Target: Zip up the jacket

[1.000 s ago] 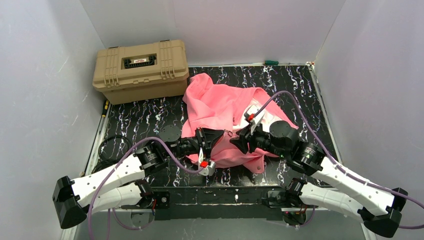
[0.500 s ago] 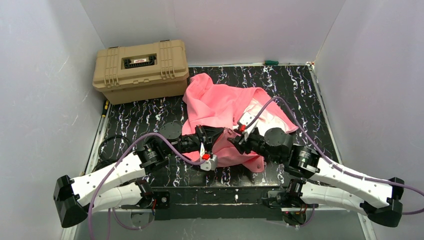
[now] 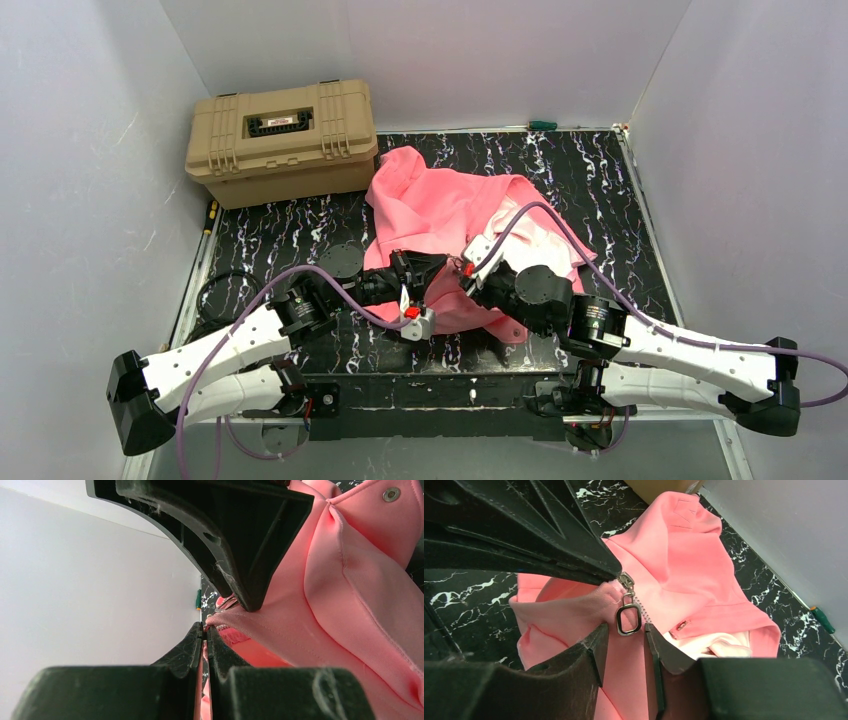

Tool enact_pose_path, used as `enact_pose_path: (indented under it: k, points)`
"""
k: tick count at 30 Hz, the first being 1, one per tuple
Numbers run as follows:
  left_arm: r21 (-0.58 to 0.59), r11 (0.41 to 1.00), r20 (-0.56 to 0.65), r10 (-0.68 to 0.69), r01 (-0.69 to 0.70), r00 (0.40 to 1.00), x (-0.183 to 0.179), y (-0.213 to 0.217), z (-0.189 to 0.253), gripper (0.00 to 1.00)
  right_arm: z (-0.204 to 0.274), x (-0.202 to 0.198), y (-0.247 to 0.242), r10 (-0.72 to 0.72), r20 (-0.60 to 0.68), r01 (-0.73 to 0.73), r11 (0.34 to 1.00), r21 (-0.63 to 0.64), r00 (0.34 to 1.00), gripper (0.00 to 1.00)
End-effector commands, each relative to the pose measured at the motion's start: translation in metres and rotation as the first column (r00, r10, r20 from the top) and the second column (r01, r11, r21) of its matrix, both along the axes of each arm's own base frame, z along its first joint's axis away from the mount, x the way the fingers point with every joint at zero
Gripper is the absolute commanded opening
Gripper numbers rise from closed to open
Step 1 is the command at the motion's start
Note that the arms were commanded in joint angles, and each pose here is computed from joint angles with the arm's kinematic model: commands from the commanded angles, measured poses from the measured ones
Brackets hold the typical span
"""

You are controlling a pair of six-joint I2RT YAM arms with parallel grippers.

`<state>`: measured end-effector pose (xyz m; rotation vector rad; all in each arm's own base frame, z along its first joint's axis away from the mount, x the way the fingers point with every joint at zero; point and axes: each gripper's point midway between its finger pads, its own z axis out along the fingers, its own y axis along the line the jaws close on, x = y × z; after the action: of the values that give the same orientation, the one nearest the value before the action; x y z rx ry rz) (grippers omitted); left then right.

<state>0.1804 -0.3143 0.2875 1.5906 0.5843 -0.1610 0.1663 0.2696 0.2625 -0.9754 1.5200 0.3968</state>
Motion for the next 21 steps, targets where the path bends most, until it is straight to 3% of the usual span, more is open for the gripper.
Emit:
enact_pose_path:
  k: [1, 21]
  points:
    - [-0.056, 0.998, 0.052, -0.025, 0.027, 0.998, -0.005, 0.0, 0.026, 0.0, 0.03, 0.007, -0.006, -0.054, 0.055, 0.049, 0.996, 0.075, 0.997, 0.39]
    - [-0.034, 0.997, 0.07, -0.066, 0.069, 0.995, -0.013, 0.0, 0.021, 0.0, 0.046, 0.006, -0.012, -0.058, 0.062, 0.052, 0.993, 0.102, 0.996, 0.42]
